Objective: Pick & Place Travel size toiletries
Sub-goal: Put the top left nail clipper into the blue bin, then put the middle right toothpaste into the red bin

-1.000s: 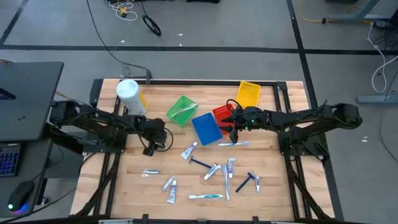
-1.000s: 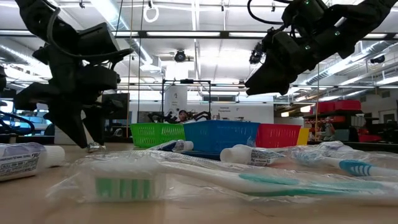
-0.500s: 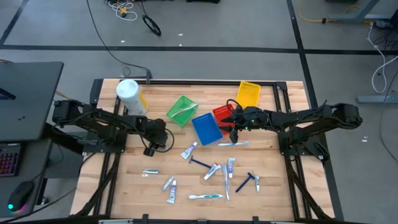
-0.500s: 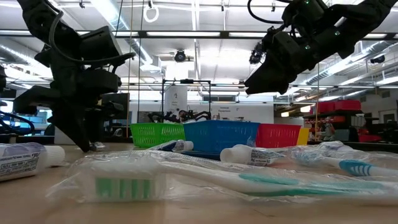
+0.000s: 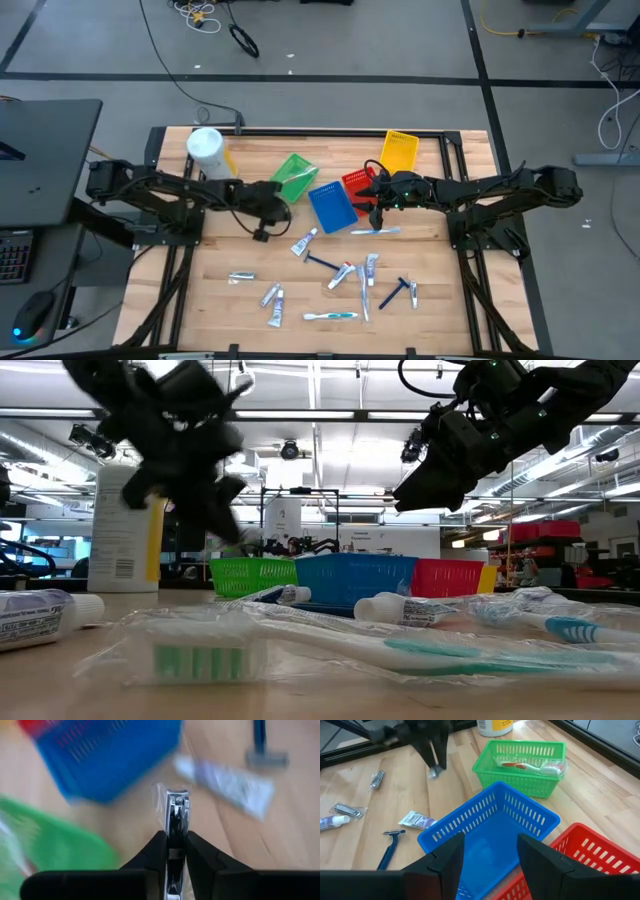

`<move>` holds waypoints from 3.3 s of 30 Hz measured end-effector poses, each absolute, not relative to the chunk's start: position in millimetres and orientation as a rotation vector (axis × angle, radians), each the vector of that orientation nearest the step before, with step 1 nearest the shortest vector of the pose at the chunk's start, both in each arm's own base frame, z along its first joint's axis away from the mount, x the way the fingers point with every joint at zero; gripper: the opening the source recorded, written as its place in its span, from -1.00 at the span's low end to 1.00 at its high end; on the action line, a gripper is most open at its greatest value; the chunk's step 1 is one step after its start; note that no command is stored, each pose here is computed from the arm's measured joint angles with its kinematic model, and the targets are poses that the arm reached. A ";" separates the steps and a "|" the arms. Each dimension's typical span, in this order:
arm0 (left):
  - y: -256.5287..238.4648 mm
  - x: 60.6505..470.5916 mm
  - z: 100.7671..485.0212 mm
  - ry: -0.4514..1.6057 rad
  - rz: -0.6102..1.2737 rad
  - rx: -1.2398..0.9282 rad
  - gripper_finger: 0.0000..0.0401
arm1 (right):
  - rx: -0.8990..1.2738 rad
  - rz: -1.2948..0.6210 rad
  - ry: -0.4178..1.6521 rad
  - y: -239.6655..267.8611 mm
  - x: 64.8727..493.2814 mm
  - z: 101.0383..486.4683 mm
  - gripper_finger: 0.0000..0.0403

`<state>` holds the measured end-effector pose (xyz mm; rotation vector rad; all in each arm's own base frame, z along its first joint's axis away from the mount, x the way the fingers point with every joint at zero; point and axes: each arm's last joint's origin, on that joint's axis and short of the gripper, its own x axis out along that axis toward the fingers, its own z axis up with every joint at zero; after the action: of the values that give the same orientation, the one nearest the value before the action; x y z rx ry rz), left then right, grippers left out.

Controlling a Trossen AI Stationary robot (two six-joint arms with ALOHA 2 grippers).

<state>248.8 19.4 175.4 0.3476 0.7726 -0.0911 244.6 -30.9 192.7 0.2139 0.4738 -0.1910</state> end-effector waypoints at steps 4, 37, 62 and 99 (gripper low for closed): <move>26.6 269.0 204.8 0.681 -0.065 0.414 -0.70 | 0.214 -0.191 0.474 -30.9 244.6 192.7 -0.04; 93.2 380.4 152.3 0.990 0.123 0.257 -0.55 | 0.170 -0.188 0.507 -31.0 243.1 190.2 -0.04; 83.4 352.3 224.1 0.863 0.061 0.205 -0.12 | 0.157 -0.204 0.515 -31.3 242.7 189.5 -0.04; -0.7 279.6 162.4 0.659 0.108 0.011 -0.12 | 0.731 -0.170 1.031 60.4 215.5 148.6 -0.05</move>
<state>279.6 -0.7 162.4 0.0109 0.6593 0.1079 215.5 60.4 148.6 0.7312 1.0309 -0.1699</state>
